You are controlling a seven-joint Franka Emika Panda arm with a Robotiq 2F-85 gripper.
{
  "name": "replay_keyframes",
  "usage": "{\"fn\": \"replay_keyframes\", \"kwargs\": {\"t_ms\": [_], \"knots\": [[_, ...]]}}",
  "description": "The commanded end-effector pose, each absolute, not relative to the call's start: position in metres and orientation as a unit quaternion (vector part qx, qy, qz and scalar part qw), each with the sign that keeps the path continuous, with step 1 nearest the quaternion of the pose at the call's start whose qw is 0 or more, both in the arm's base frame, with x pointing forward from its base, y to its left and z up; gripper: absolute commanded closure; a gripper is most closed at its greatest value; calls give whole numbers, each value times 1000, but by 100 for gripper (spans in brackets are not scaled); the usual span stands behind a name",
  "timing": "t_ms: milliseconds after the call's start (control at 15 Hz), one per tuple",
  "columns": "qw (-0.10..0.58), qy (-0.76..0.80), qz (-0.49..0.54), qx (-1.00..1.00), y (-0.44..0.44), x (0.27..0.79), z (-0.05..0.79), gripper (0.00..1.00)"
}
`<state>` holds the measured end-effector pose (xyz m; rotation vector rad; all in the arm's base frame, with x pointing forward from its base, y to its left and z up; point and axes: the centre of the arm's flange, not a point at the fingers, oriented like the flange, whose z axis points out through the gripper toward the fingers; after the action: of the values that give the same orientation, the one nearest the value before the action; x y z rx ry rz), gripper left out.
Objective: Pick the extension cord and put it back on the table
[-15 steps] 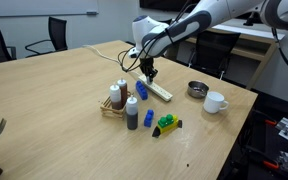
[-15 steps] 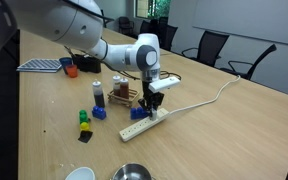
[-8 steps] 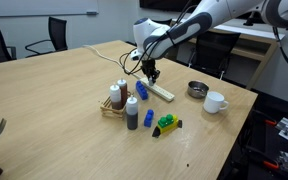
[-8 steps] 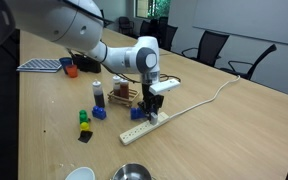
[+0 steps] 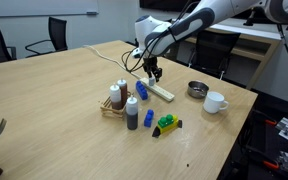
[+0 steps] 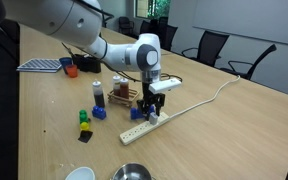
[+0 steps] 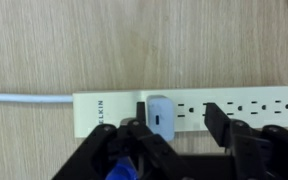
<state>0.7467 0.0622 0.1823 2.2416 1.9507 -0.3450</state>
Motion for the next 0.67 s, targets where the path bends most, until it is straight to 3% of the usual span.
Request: {"fn": "replay_keyframes", "kwargs": {"t_ms": [0, 133, 400, 600], "knots": [[76, 649, -109, 749, 64, 742, 186, 10], [92, 647, -96, 751, 69, 730, 198, 1], [117, 622, -72, 771, 86, 714, 227, 0], [65, 621, -100, 774, 95, 696, 229, 0]]}}
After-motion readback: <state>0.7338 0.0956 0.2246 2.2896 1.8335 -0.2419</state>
